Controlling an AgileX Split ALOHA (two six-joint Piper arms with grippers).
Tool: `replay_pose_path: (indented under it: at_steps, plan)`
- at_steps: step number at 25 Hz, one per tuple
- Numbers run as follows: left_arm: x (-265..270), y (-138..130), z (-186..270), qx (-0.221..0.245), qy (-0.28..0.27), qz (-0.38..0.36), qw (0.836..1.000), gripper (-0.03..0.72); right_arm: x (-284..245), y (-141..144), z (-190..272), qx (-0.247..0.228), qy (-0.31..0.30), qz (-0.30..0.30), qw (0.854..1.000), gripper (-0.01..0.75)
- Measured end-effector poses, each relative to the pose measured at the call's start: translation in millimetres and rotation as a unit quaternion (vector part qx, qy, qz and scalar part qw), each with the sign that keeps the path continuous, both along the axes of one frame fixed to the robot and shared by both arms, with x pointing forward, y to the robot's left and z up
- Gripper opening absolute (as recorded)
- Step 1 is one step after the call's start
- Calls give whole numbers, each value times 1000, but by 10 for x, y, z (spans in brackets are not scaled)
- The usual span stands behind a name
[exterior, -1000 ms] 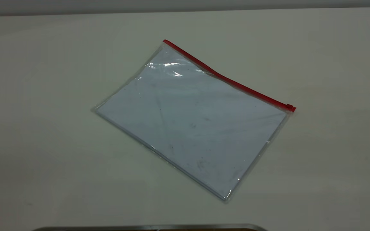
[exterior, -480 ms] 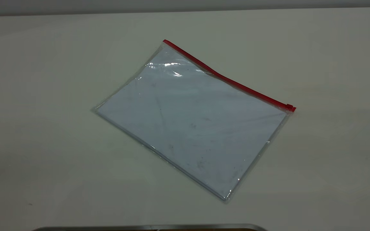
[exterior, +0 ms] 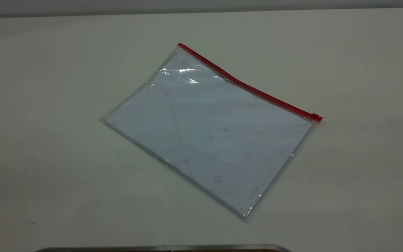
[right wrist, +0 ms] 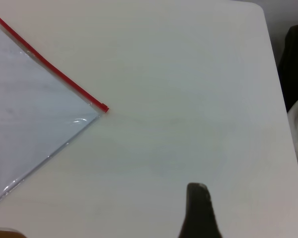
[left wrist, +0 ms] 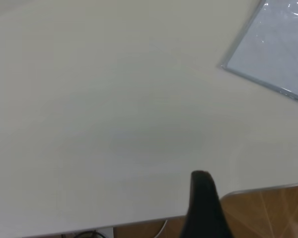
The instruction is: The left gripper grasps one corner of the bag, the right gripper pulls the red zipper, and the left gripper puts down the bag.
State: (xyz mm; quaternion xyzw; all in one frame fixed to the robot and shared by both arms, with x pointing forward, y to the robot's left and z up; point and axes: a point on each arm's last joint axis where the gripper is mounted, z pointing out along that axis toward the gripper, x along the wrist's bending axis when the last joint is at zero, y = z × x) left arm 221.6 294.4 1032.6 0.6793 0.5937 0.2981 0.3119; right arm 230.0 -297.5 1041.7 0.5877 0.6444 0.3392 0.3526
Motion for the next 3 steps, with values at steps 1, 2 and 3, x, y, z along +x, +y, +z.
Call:
replay_pose_path:
  at_steps: [1,2,3]
  plan:
    - [0,0,0,0,0,0,1000,590,0,0,0,0,0,0,1000,576]
    - [0,0,0,0,0,0,1000,590,0,0,0,0,0,0,1000,576]
    - [0,0,0,0,0,0,1000,590,0,0,0,0,0,0,1000,576]
